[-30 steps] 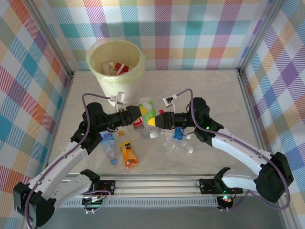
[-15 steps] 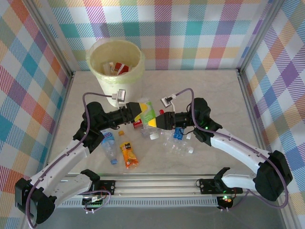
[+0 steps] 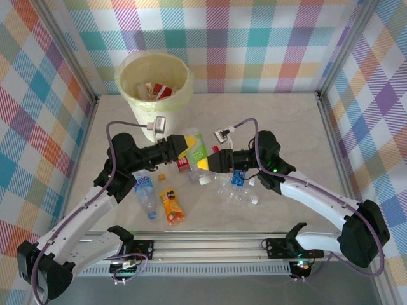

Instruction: Put the plastic bottles in the bin

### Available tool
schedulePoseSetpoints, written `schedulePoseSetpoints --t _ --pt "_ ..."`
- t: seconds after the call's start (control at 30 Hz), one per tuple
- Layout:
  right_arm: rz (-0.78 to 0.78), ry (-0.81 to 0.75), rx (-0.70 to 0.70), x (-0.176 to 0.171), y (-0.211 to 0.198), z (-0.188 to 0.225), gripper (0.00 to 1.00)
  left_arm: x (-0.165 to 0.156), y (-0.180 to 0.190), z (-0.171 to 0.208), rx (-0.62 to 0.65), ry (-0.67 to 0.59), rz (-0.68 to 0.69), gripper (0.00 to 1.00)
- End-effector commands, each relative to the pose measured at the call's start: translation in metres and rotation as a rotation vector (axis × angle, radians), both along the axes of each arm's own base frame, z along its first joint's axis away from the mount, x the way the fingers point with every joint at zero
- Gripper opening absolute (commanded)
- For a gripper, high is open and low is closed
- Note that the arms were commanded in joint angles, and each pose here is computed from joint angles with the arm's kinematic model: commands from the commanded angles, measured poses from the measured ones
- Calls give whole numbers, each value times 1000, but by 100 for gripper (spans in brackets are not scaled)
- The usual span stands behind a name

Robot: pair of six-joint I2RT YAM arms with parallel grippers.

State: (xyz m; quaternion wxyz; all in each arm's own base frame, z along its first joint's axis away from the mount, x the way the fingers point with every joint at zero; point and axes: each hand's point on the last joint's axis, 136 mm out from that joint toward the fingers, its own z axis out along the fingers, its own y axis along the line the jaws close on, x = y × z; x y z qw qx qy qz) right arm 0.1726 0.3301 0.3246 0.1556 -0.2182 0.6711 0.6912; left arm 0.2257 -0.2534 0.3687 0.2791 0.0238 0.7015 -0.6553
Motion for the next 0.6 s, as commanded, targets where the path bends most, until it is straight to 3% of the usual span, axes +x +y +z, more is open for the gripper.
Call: schedulePoseSetpoints --t 0.0,0.3,0.57 --pt "-77 -50 -62 3 -13 -6 93 -9 10 33 41 -116 36 52" --pt "-413 -341 -276 14 -65 10 98 34 38 20 439 -153 203 53" --pt "-567 -641 -416 5 -75 47 98 85 67 50 699 -254 351 53"
